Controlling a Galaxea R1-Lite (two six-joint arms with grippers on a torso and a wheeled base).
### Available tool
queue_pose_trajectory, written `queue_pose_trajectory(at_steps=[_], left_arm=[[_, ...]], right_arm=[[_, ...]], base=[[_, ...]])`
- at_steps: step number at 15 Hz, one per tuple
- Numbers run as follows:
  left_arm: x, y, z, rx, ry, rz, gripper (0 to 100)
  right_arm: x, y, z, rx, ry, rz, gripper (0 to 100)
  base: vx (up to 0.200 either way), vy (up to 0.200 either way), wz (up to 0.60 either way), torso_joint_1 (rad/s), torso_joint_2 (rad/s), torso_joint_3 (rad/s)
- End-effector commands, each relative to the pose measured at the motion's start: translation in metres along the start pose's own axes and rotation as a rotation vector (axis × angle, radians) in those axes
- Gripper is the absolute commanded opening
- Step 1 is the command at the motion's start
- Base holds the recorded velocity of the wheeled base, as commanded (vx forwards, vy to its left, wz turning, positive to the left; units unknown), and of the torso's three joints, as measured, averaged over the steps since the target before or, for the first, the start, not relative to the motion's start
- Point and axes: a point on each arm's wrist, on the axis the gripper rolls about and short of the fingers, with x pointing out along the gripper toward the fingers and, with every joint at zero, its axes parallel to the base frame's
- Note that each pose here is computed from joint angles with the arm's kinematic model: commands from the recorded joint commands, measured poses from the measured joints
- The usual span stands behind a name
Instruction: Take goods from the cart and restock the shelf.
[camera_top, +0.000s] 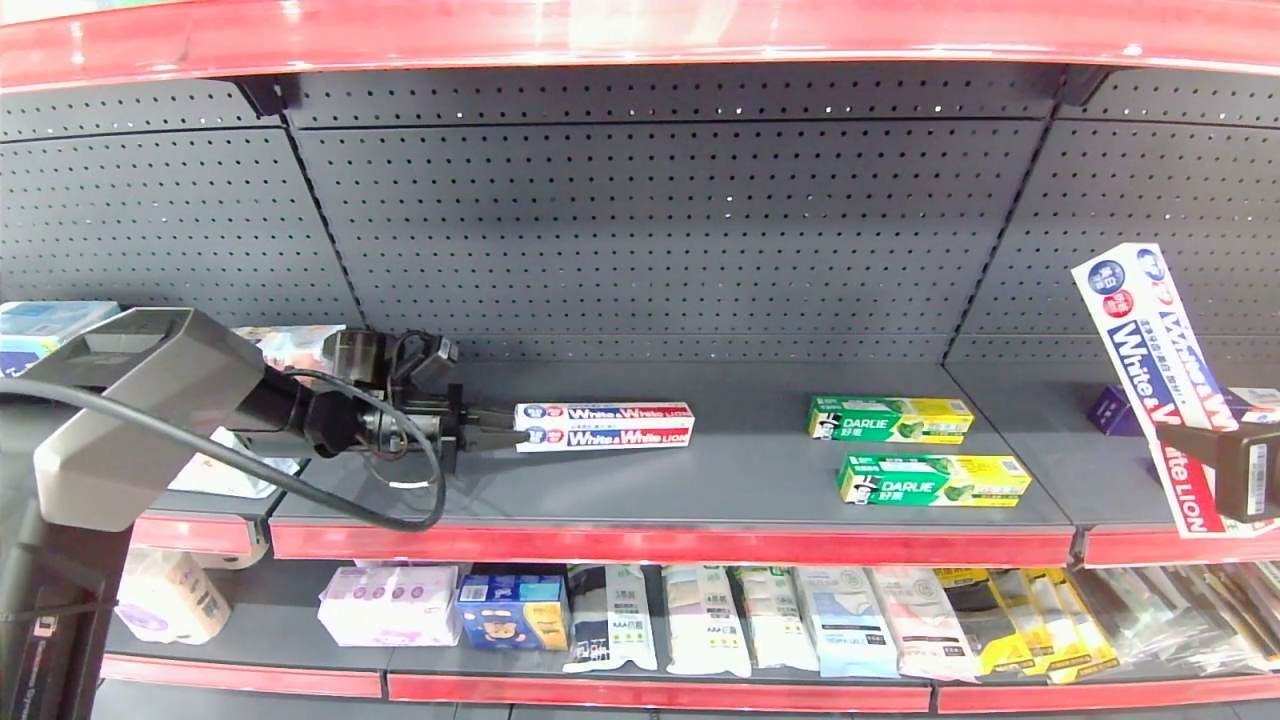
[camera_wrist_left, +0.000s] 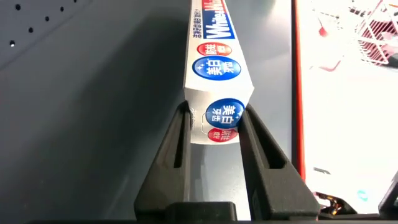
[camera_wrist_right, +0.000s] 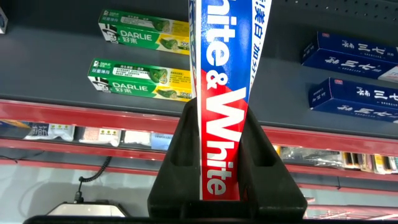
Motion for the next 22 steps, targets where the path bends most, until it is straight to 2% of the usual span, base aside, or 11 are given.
queue_pose_trajectory(at_steps=[1,8,13,14,16,22], left_arm=[[-0.003,-0.004,0.005,0.001,-0.006,-0.006,0],[-0.006,-0.018,0.0,-0.016,0.003,-0.017,0],[-0.007,-0.025,-0.003,-0.011,0.009,-0.022,0],[-0.007,-0.027,-0.006,-0.021,0.012,-0.024,0],[-0.008,-0.032,-0.005,-0.022,0.014,-0.027,0],[-0.007,-0.033,-0.008,-0.013,0.001,-0.048,0]], right_arm=[[0.001,0.0,0.0,0.0,0.002,0.001,0],[0.001,0.0,0.001,-0.001,-0.001,0.0,0],[0.001,-0.001,0.003,-0.001,-0.009,-0.002,0],[0.001,-0.001,0.003,-0.001,-0.009,-0.002,0],[0.001,-0.001,0.003,-0.001,-0.006,-0.001,0],[0.002,0.001,0.003,-0.006,-0.004,0.005,0]], base=[[0.0,0.0,0.0,0.0,0.0,0.0],[0.0,0.0,0.0,0.0,0.0,0.0],[0.0,0.0,0.0,0.0,0.0,0.0],[0.0,0.0,0.0,0.0,0.0,0.0],[0.0,0.0,0.0,0.0,0.0,0.0],[0.0,0.0,0.0,0.0,0.0,0.0]])
